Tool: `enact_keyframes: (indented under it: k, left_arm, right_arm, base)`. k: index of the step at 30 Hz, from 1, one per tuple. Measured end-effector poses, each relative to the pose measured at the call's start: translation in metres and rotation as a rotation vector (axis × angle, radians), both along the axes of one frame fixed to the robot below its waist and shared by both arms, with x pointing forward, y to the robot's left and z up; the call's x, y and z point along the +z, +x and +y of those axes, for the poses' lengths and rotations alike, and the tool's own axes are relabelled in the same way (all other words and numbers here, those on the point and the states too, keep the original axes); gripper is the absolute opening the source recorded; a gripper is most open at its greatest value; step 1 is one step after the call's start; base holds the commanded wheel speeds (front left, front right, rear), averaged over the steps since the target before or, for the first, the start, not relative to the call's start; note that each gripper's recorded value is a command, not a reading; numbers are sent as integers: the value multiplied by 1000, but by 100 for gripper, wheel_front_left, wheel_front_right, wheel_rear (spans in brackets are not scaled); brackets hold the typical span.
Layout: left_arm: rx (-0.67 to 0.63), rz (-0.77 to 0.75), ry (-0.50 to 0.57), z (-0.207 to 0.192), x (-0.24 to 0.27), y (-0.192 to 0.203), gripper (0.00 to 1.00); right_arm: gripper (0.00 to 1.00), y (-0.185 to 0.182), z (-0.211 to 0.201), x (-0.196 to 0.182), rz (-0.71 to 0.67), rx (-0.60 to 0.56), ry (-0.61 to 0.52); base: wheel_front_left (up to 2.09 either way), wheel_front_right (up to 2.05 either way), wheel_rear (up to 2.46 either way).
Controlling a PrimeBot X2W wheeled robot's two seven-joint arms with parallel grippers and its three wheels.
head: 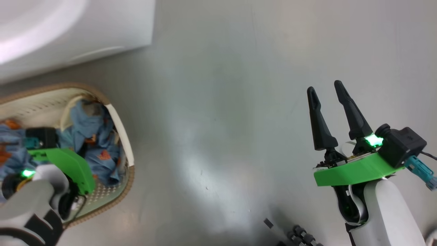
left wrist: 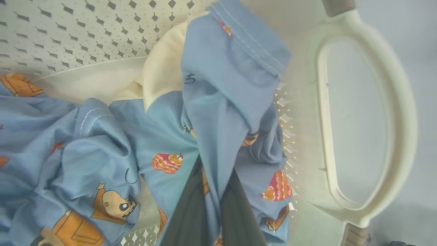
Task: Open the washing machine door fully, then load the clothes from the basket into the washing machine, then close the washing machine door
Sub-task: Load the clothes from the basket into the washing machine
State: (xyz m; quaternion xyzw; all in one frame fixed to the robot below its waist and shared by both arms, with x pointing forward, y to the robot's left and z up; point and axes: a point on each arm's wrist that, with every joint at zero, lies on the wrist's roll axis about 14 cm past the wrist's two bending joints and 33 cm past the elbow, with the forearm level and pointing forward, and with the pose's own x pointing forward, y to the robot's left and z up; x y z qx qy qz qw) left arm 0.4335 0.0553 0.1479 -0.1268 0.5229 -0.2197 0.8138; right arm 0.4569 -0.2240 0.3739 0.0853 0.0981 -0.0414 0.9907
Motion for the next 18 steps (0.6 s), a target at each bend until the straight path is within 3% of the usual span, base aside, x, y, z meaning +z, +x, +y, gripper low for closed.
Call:
enact_keyframes:
  k: [18]
  left_arm:
    - [176, -189, -25, 37, 92, -20, 0]
  right_arm:
    - [100, 8, 34, 58, -133, 89, 37]
  base:
    - [0, 0, 0]
